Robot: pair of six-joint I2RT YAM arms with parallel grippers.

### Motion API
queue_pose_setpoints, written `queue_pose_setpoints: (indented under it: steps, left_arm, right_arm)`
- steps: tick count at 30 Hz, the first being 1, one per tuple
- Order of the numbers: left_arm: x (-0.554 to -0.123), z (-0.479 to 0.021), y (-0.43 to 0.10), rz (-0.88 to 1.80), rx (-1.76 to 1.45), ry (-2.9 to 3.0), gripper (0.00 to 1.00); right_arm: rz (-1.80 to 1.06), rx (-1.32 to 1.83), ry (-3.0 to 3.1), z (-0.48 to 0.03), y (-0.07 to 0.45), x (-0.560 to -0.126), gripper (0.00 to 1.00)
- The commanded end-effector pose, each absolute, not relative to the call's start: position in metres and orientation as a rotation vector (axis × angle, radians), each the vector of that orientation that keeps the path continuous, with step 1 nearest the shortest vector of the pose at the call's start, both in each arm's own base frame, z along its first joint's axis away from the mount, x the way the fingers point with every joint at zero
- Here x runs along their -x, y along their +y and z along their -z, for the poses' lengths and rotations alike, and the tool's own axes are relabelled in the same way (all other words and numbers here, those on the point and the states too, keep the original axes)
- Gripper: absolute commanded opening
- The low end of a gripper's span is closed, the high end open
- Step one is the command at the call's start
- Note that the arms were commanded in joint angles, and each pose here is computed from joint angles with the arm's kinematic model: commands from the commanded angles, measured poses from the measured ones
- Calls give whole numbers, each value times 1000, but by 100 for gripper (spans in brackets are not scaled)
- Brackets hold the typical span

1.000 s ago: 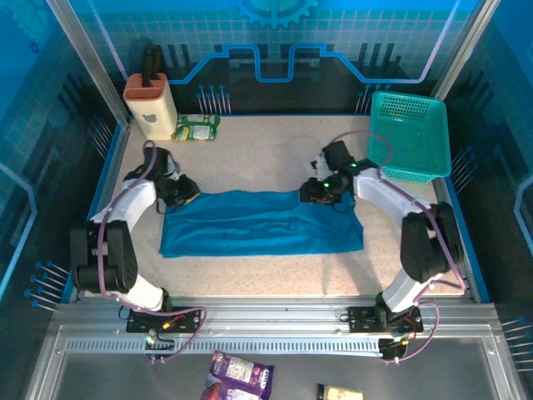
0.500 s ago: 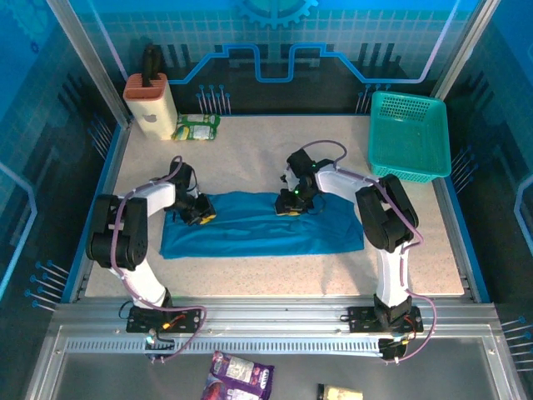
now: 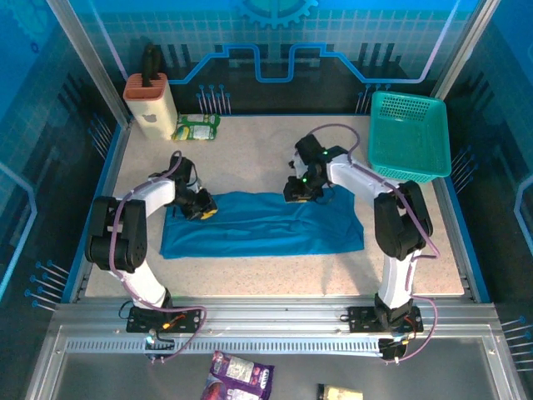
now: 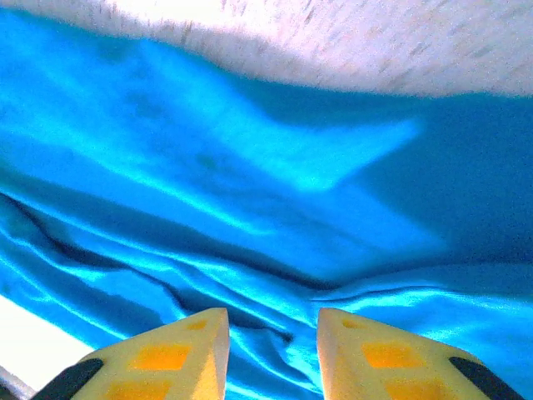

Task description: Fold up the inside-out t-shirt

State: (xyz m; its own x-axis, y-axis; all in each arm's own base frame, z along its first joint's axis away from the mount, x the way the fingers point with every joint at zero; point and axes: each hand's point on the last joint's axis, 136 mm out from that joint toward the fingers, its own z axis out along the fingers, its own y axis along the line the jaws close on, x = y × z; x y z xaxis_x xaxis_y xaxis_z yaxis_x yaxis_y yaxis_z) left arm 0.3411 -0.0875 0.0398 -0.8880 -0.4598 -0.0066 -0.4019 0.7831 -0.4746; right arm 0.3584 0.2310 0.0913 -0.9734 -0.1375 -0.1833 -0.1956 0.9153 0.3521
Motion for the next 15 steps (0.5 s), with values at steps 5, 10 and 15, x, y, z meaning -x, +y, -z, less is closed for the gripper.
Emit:
queue_pose_setpoints:
  steps: [5,10,15]
  left_arm:
    - [-346,-64,-112,784,581,2846,19]
    - [-343,-61,-116,773,570,2857,19]
    - [-342,-61,-116,726,545,2869,19]
  right_arm:
    - [-267,274,3004,-70,180,-381,39]
    - [-292,283,3033,-61,183,-384,38]
    - [-324,275,3044,-64,185,-375,23]
